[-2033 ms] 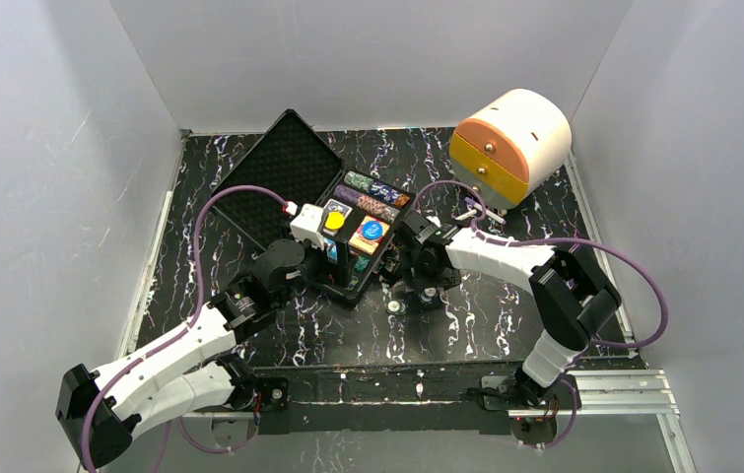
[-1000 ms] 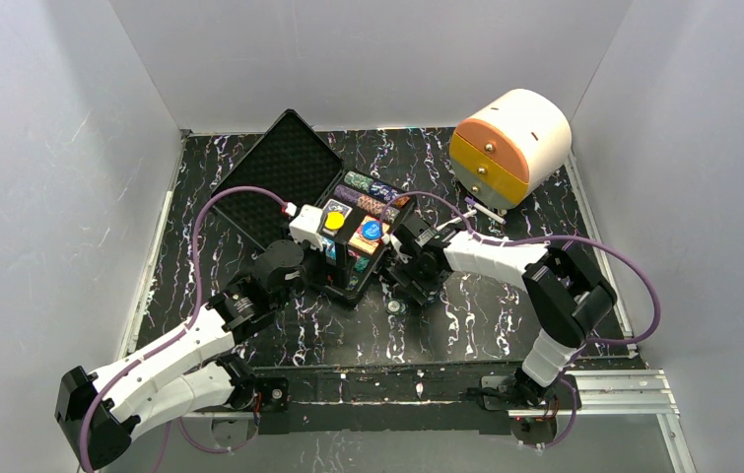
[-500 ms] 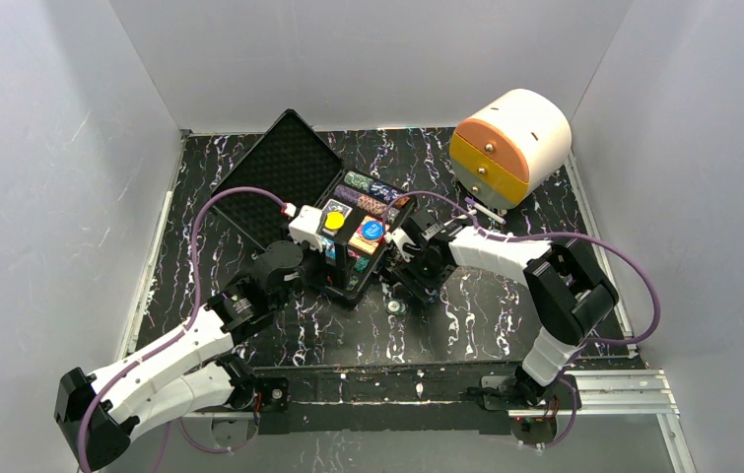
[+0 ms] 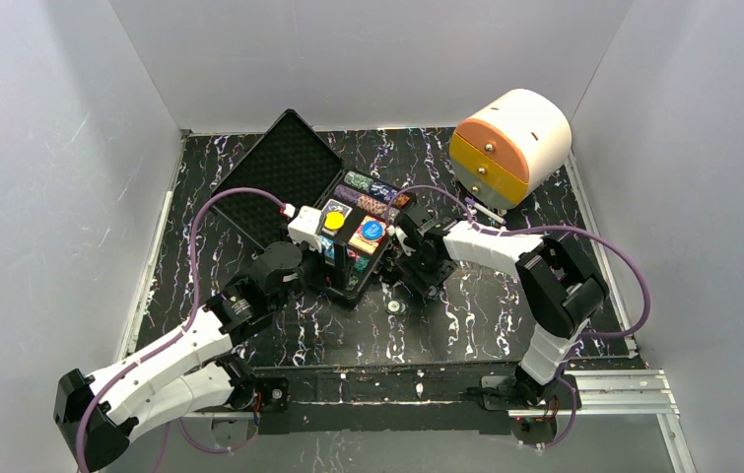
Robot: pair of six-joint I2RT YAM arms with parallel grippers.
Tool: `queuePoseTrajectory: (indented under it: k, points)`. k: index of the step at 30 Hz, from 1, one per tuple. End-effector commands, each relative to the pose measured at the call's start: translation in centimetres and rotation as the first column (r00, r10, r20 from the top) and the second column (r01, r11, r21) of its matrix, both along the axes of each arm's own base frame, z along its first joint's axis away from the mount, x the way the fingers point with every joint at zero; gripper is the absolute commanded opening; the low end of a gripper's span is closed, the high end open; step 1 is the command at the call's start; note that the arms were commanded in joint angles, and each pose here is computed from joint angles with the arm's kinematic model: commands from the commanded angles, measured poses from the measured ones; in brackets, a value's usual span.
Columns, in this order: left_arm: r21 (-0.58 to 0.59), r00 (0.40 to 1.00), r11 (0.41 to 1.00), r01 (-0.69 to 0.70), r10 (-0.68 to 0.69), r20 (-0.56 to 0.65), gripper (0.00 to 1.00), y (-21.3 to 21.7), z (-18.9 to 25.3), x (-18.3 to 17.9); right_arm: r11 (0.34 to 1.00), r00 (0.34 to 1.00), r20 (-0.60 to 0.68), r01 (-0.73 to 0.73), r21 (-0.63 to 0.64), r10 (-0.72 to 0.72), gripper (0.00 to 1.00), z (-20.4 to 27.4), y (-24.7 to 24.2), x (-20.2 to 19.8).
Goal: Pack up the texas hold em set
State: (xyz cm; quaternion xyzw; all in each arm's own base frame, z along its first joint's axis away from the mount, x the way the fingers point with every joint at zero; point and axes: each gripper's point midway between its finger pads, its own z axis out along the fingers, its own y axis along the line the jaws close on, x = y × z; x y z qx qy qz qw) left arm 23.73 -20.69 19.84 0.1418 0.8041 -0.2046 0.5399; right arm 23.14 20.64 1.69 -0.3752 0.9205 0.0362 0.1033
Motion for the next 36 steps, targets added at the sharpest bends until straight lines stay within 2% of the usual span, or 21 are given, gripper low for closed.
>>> queuePoseTrajectory:
  k: [1, 2, 4, 8, 16, 24, 30, 36]
  points:
    - [-0.011, 0.999, 1.000, -0.016, 0.016, 0.033, 0.87, 0.2, 1.3, 0.2, 0.991, 0.994, -0.032, 0.103, -0.088, -0.106, 0.73, -2.4, -1.5, -0.7]
    - [-0.011, 0.999, 1.000, -0.017, 0.017, 0.034, 0.87, 0.3, 1.4, 0.2, 0.990, 0.992, -0.048, 0.109, -0.085, -0.113, 0.75, -2.5, -1.5, -0.8]
    - [-0.012, 0.999, 1.000, -0.018, 0.018, 0.036, 0.87, 0.3, 1.4, 0.2, 0.987, 0.987, -0.071, 0.135, -0.086, -0.142, 0.73, -2.8, -1.7, -1.0]
    - [-0.010, 0.999, 1.000, -0.017, 0.018, 0.035, 0.87, 0.3, 1.4, 0.2, 0.983, 0.976, -0.129, 0.167, -0.070, -0.175, 0.51, -3.2, -1.8, -1.4]
    - [-0.004, 0.999, 1.000, -0.021, 0.021, 0.030, 0.87, 0.2, 1.0, 0.2, 0.972, 0.962, -0.134, 0.234, -0.040, -0.237, 0.28, -2.4, -1.4, -1.1]
    - [-0.016, 1.000, 1.000, -0.011, 0.010, -0.003, 0.87, -0.3, 0.2, 0.0, 0.927, 0.928, -0.053, 0.371, 0.046, -0.369, 0.24, 0.4, -0.8, 0.3]
    - [-0.117, 0.996, 0.993, -0.017, 0.006, -0.091, 0.87, -1.3, -1.3, -1.0, 0.877, 0.884, -0.044, 0.468, 0.111, -0.466, 0.25, 2.8, -0.9, 0.1]
    - [-0.230, 0.984, 0.973, 0.026, -0.066, -0.167, 0.87, -4.6, -3.8, -2.6, 0.810, 0.828, -0.055, 0.558, 0.178, -0.558, 0.26, 4.5, -0.6, 0.1]
